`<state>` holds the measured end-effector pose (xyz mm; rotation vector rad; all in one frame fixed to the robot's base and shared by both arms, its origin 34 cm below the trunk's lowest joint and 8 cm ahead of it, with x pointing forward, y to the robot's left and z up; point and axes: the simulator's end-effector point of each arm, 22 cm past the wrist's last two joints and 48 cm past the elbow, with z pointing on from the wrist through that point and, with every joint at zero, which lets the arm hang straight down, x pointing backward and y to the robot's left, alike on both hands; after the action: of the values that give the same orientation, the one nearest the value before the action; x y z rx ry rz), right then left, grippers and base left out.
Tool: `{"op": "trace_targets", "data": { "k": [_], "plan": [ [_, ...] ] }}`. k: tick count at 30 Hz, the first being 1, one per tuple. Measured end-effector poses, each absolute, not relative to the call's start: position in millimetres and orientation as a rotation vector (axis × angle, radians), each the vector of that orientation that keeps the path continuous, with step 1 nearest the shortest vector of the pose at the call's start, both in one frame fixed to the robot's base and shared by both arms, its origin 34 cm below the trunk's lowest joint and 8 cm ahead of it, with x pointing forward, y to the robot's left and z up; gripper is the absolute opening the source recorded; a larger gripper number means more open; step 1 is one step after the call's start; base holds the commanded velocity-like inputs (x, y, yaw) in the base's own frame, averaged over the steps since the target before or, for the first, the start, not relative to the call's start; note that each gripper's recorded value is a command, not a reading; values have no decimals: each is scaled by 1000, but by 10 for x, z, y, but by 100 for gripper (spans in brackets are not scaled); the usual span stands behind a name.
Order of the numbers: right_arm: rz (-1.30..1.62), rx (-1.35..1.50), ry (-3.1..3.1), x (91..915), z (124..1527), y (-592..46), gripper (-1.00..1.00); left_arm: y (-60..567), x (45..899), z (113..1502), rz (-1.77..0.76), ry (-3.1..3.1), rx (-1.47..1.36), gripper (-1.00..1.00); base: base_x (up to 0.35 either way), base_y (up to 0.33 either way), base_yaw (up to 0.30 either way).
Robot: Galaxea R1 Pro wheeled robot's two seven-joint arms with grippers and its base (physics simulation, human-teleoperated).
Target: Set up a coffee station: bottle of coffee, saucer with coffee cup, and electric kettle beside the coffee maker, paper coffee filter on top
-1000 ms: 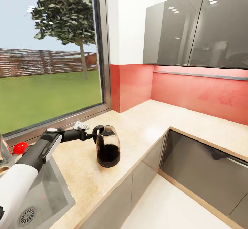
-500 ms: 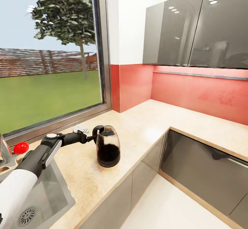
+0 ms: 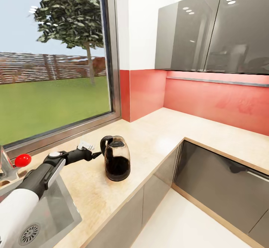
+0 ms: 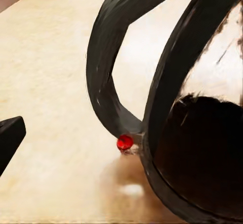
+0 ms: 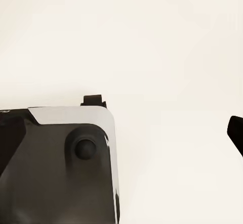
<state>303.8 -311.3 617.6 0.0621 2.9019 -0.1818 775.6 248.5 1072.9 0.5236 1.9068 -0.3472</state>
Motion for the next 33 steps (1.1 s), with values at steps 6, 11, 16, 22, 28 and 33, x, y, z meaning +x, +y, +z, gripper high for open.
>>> {"op": "trace_targets", "data": {
  "k": [6, 11, 16, 22, 28, 33],
  "plan": [
    [-182, 62, 2902, 3037, 6176, -3113, 100, 2571, 7545, 10596, -481, 1941, 575, 100, 0, 0, 0],
    [-182, 62, 2902, 3038, 6175, -3113, 100, 2623, 7543, 10641, -495, 1932, 564, 100, 0, 0, 0],
    [-182, 62, 2902, 3038, 6176, -3113, 100, 2653, 7542, 10643, -492, 1932, 561, 100, 11, -1, 0],
    [-182, 62, 2901, 3038, 6177, -3113, 100, 2641, 7541, 10649, -493, 1930, 561, 100, 156, -38, 0],
    [-182, 62, 2902, 3037, 6176, -3113, 100, 2643, 7544, 10643, -492, 1931, 559, 100, 34, -9, 0],
    [-182, 62, 2902, 3038, 6176, -3113, 100, 2649, 7548, 10643, -490, 1932, 557, 100, 6, -1, 0]
  ]
}}
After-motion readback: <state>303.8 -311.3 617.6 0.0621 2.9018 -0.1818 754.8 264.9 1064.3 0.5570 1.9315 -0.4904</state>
